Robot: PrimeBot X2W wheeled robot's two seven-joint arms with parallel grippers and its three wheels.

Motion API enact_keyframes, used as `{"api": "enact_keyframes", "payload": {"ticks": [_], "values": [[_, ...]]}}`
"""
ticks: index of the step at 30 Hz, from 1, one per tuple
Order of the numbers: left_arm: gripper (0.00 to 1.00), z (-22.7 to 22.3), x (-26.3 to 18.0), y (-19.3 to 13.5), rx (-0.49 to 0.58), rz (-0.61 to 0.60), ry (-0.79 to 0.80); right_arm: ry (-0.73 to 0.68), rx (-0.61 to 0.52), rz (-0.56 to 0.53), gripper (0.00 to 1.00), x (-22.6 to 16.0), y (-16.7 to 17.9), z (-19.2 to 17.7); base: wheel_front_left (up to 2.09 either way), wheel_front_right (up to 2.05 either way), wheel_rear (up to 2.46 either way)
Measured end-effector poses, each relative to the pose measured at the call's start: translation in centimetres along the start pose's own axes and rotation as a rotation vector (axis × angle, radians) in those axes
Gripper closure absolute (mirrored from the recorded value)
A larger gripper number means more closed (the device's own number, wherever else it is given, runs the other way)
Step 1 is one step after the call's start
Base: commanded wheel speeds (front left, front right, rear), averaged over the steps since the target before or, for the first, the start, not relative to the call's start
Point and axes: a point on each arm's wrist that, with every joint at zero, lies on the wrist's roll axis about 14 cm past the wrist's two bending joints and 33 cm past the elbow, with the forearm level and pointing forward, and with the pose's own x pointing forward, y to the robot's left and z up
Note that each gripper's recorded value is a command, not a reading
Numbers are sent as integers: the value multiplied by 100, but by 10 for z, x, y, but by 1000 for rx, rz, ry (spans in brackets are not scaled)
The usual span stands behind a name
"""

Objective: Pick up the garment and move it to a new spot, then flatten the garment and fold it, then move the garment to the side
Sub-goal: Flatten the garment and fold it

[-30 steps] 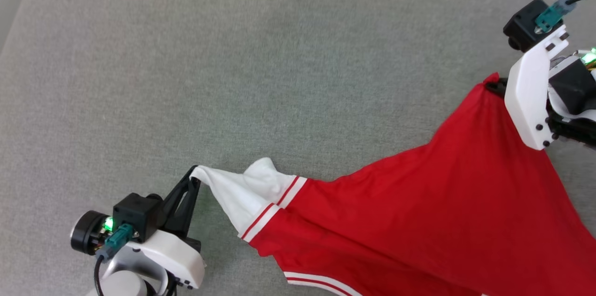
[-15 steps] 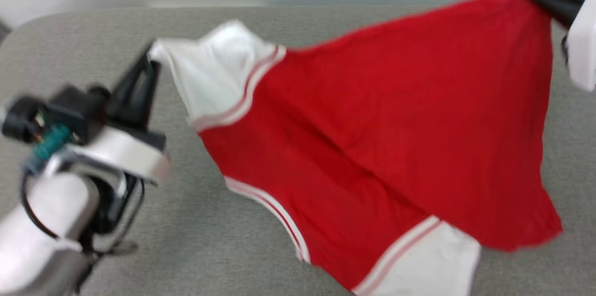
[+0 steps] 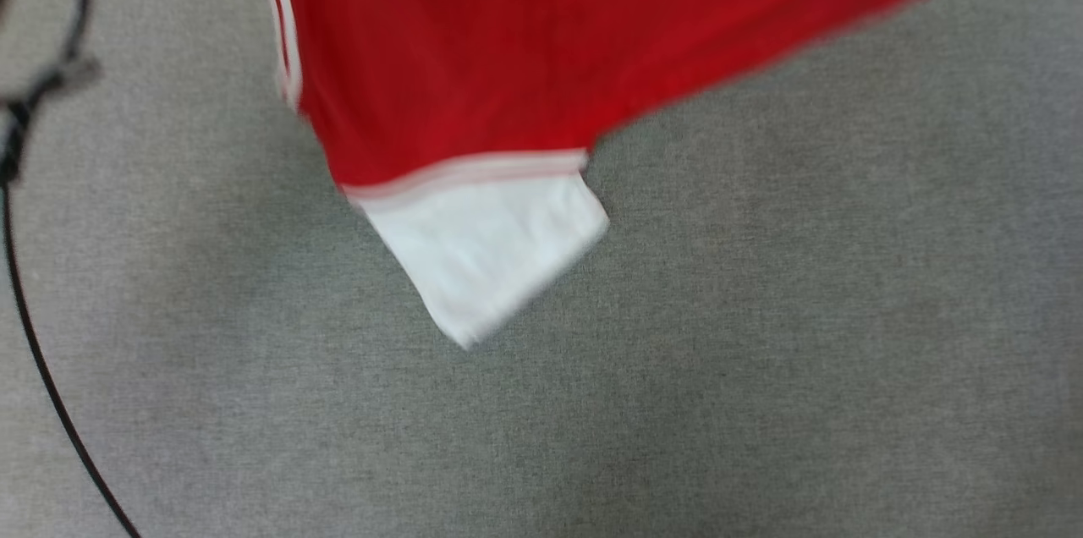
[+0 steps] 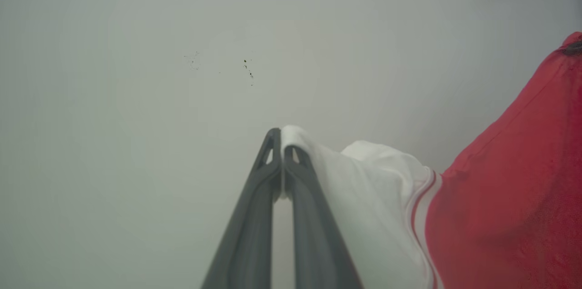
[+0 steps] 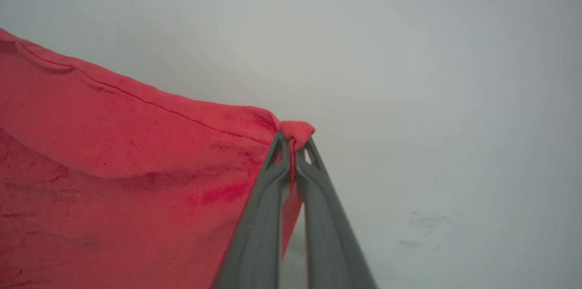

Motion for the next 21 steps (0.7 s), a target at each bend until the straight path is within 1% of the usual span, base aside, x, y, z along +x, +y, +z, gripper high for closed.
{"api": "enact_keyframes", "payload": {"ticks": [4, 7, 13, 17, 21], "values": [[100, 15, 34, 13, 28, 3, -61, -72, -32, -52, 100, 21, -14, 28, 0, 0, 0], [100, 27, 54, 30, 62, 26, -98, -100, -63, -75, 100, 36, -19, 39, 0, 0, 0], [100, 35, 79, 59, 111, 63, -129, -175, -101, -103, 100, 60, -22, 66, 0, 0, 0], [100, 28, 88, 66, 109, 74, -140, -187, -111, -100, 100, 76, -18, 65, 0, 0, 0], [100, -10, 88, 62, 95, 60, -73, -136, -107, -66, 100, 95, -4, 33, 0, 0, 0]]}}
